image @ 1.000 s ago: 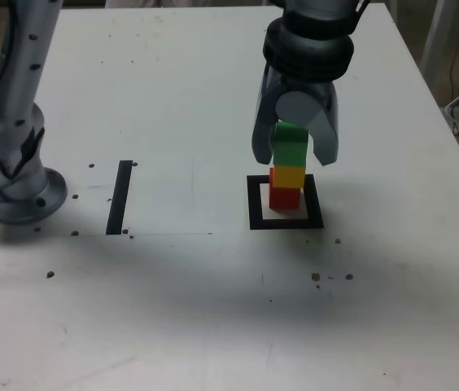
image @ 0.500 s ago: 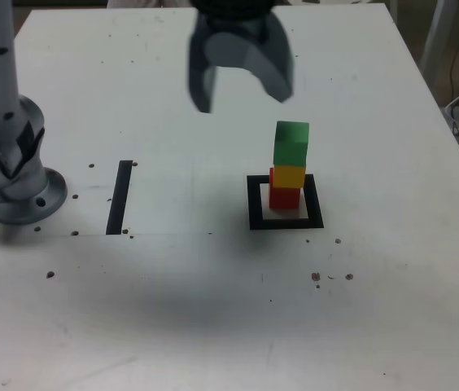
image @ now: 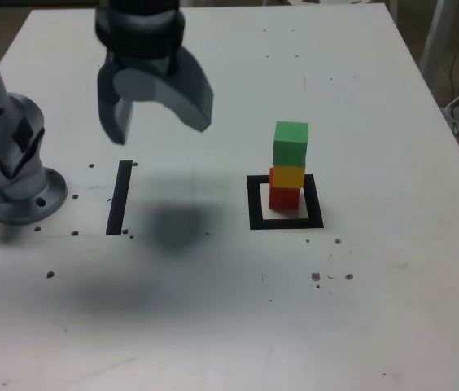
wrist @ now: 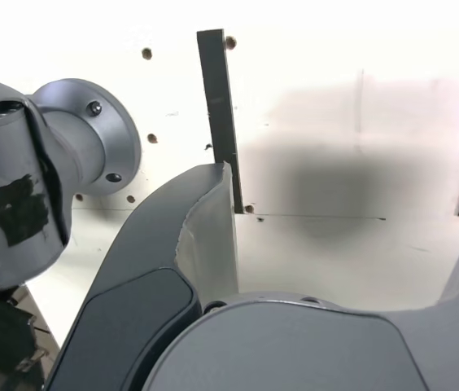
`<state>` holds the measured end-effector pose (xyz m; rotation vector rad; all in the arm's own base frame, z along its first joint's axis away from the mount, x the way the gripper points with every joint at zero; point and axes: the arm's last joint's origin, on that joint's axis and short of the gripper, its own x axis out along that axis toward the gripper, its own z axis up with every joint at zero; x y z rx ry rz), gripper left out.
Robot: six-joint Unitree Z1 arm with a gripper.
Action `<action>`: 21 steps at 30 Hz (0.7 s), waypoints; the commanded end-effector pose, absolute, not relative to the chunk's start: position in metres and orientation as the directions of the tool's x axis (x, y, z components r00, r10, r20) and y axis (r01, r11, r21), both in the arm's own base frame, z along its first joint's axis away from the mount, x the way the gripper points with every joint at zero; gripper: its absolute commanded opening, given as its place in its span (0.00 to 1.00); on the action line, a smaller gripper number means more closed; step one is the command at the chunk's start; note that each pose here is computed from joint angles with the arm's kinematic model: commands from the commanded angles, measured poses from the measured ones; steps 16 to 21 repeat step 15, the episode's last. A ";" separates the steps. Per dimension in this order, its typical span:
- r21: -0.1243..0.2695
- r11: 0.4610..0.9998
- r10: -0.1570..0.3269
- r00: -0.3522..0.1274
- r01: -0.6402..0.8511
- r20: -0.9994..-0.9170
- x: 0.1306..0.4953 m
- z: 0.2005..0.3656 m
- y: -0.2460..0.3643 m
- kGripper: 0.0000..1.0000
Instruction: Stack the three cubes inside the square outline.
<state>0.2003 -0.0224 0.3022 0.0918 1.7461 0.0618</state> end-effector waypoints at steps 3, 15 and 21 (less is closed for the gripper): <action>0.086 0.996 0.089 -0.224 0.021 -0.971 0.171 0.271 -0.019 0.99; 0.064 0.998 0.062 -0.213 -0.002 -0.975 0.134 0.242 -0.016 1.00; 0.064 0.998 0.062 -0.213 -0.002 -0.975 0.134 0.242 -0.016 1.00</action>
